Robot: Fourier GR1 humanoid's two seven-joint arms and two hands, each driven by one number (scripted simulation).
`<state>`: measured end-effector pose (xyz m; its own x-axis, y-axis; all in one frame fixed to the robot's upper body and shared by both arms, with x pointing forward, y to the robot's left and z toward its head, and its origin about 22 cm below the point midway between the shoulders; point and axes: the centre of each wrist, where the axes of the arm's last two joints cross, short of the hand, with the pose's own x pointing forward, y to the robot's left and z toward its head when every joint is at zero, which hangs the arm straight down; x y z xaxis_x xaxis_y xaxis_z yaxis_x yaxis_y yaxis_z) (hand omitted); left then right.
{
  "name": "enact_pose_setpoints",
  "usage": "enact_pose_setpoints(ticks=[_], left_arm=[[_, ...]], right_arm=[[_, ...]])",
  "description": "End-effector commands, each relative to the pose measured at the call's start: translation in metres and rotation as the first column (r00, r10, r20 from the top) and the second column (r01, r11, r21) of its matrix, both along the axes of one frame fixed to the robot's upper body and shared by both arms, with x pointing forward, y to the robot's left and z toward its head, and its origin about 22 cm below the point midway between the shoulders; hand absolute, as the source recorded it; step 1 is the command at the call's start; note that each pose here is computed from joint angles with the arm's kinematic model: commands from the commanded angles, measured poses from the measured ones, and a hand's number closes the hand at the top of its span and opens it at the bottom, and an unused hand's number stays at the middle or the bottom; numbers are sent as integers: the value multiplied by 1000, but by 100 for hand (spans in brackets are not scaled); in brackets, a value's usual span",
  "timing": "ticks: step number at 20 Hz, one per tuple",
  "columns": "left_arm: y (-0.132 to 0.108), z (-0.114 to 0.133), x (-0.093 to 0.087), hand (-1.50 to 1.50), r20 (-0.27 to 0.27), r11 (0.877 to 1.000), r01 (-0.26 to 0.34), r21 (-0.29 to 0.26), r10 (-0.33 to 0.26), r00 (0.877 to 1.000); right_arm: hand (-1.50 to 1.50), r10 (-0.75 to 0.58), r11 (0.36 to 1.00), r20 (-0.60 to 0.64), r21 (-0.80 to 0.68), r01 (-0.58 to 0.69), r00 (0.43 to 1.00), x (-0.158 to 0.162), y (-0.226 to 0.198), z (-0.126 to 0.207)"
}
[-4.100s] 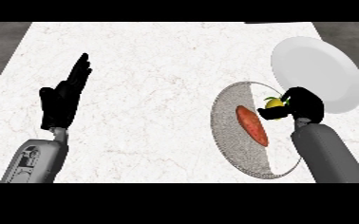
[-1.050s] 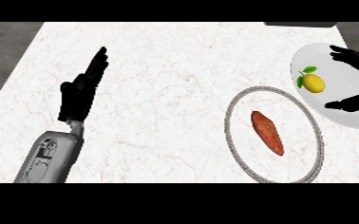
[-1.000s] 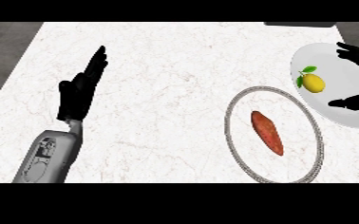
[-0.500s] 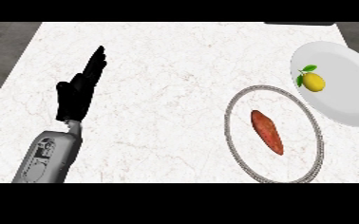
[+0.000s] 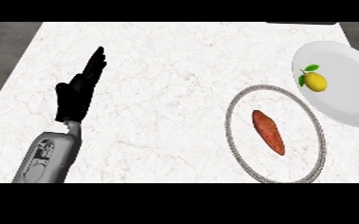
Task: Pick the lemon from the placemat and place it in the plate
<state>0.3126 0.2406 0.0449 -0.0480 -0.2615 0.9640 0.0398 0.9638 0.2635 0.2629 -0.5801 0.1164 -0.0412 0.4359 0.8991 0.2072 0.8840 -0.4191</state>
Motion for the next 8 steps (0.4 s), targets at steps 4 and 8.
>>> enact_pose_setpoints(ticks=[4, 8], left_arm=[[-5, -1, -2, 0, 10, 1000, -3, -18, 4, 1000], [-3, -1, -1, 0, 6, 1000, 9, -10, -9, 1000]], right_arm=[[-150, 73, 996, 31, 50, -75, 997, -16, -9, -3], [-150, 59, 997, 20, 50, -60, 998, -24, -14, -3]])
